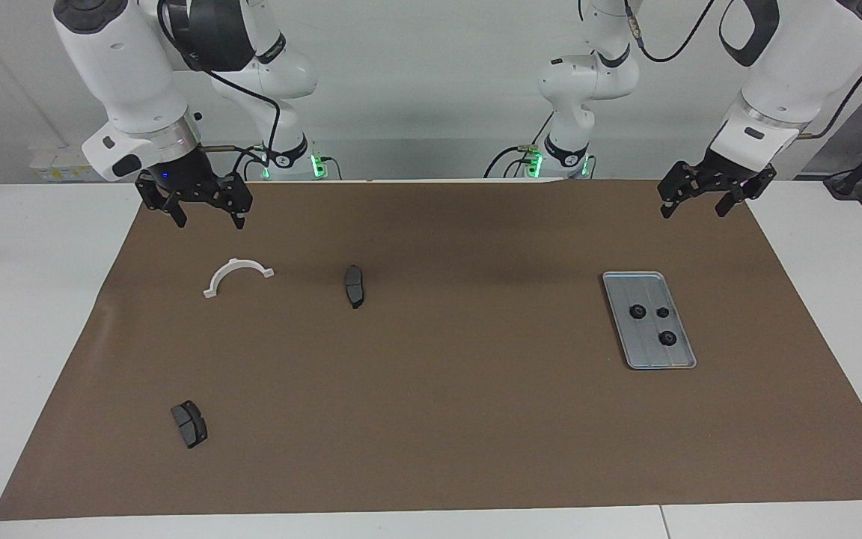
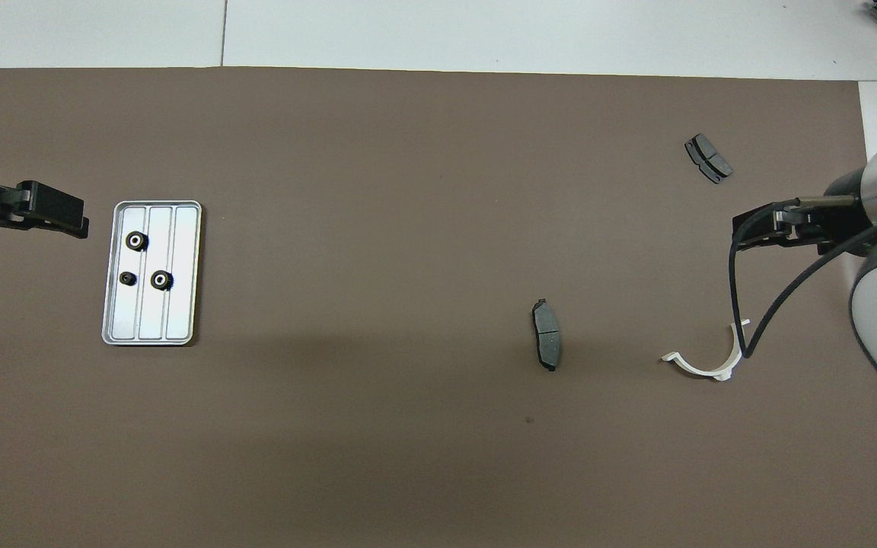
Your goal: Place bearing gear from tray to pile
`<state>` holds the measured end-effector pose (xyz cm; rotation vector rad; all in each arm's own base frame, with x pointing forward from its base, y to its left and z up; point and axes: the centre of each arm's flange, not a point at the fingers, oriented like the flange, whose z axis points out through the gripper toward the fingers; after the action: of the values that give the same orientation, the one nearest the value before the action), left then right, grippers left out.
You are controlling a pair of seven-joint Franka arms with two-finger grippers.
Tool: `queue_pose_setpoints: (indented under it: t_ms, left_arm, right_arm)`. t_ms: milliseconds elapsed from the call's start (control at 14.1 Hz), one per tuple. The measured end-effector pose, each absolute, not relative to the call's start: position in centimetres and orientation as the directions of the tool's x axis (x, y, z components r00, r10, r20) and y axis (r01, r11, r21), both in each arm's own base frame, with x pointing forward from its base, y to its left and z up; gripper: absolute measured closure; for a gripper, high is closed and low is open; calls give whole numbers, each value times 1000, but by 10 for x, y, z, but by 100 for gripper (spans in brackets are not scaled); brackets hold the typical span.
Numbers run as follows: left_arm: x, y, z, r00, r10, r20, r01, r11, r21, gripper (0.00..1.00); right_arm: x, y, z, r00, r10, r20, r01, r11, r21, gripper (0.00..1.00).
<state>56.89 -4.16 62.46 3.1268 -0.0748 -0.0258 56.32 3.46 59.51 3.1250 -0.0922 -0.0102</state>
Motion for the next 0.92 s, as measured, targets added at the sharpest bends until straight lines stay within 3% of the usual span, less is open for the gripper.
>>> queue_pose_setpoints:
  t_ms: [921]
  left_arm:
    - [574, -33, 615, 999, -31, 14, -31, -999, 14, 0]
  right_arm:
    - [563, 35, 595, 998, -59, -6, -59, -998, 15, 0]
